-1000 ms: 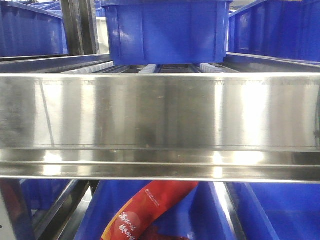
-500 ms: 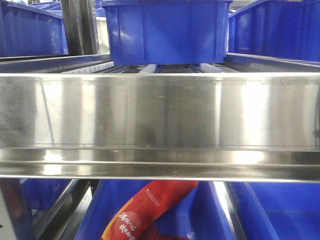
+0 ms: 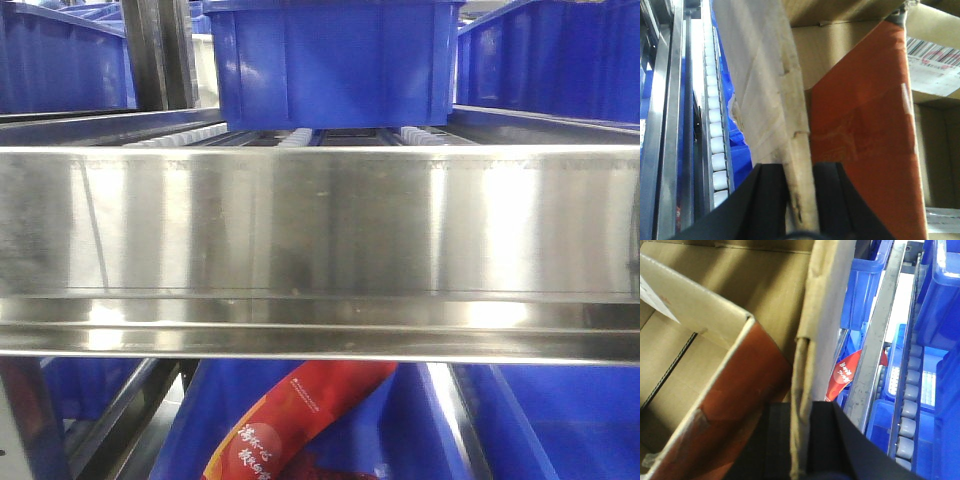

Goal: Stack two boxes on right shelf middle

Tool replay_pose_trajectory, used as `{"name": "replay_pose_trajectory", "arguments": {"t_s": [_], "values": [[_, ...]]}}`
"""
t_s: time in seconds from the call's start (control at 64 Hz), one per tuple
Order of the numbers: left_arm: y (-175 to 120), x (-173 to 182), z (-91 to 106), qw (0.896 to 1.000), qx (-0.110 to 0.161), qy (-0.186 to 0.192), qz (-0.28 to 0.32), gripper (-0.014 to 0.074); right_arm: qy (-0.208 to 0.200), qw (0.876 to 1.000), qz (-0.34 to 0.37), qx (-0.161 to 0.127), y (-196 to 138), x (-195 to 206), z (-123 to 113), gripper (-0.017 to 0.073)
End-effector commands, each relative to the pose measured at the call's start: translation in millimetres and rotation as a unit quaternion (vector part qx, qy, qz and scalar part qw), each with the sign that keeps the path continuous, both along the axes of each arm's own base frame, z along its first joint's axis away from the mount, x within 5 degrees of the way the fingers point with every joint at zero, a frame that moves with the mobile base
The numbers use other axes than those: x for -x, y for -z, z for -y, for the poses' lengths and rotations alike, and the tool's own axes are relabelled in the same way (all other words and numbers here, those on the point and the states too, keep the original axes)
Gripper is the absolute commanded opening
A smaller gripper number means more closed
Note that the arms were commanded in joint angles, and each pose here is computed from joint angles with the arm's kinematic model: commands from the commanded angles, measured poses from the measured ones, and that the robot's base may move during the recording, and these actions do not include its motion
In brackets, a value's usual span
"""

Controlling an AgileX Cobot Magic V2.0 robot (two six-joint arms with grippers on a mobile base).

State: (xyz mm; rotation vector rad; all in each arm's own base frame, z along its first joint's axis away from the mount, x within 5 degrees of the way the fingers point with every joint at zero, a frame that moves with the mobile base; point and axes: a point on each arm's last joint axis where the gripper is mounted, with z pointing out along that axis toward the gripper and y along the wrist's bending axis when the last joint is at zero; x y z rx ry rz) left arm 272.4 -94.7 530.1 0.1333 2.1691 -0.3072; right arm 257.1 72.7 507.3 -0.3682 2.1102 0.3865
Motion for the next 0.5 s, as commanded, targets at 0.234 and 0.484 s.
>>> {"name": "replay_pose_trajectory", "arguments": {"t_s": [0.234,0.484], "values": [[-6.0,-1.1,-3.8,0.999,-0.002,-0.009,0.035,-0.0111,-0.010,1.000,-0.009,0.002,4.2,-1.3,-0.9,-0.0155],[39.4,-32.2,-0.6,0.997,-0.064,-0.031,-0.038,-0.0111,-0.001,0.995,-0.098,0.007,54.9,-23.0,-4.7,-0.0155]]}}
